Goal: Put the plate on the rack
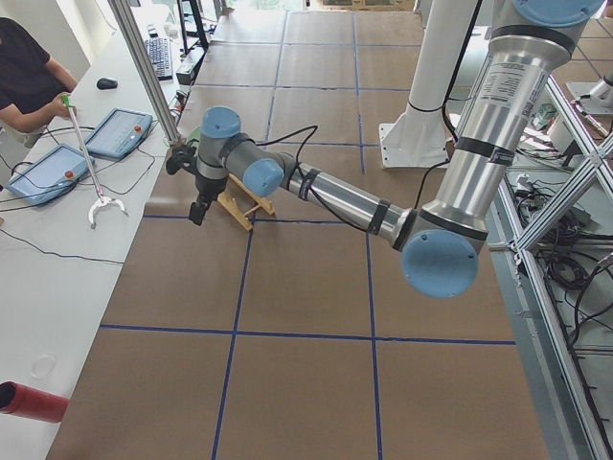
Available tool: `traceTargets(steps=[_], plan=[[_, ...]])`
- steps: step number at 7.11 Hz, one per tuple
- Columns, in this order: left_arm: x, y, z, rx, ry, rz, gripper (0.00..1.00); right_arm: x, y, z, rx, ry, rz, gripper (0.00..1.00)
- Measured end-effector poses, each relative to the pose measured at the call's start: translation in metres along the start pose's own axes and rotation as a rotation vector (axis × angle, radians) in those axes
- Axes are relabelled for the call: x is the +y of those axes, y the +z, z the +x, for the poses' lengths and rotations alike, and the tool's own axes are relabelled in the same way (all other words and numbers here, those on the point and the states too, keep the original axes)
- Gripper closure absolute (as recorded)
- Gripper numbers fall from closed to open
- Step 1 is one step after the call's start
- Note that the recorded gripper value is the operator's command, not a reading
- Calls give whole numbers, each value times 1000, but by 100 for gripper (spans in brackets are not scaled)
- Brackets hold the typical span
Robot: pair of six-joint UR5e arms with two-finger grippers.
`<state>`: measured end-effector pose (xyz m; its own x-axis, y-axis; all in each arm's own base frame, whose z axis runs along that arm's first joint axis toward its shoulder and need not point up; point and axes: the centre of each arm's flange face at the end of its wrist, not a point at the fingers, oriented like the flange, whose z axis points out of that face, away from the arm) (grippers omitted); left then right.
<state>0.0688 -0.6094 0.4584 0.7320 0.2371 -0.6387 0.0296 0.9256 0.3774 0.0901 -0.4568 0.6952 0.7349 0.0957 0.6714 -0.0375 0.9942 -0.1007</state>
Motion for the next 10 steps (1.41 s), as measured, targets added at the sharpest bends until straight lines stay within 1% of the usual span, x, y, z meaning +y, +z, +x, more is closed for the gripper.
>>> traceTargets(steps=[2, 3, 4, 5, 6, 8, 10], plan=[[63, 31, -110, -13, 29, -166, 0, 0, 0, 0, 0, -1, 0, 0], [97, 43, -153, -18, 6, -245, 0, 0, 0, 0, 0, -1, 1, 0], [136, 46, -185, -12, -47, -294, 0, 0, 0, 0, 0, -1, 1, 0], [170, 41, -198, 8, -89, -310, 0, 0, 0, 0, 0, -1, 1, 0], [191, 29, -195, 27, -108, -311, 0, 0, 0, 0, 0, -1, 1, 0], [199, 6, -177, 36, -127, -320, 0, 0, 0, 0, 0, -1, 1, 0], [192, -6, -173, 32, -129, -309, 0, 0, 0, 0, 0, -1, 1, 0]])
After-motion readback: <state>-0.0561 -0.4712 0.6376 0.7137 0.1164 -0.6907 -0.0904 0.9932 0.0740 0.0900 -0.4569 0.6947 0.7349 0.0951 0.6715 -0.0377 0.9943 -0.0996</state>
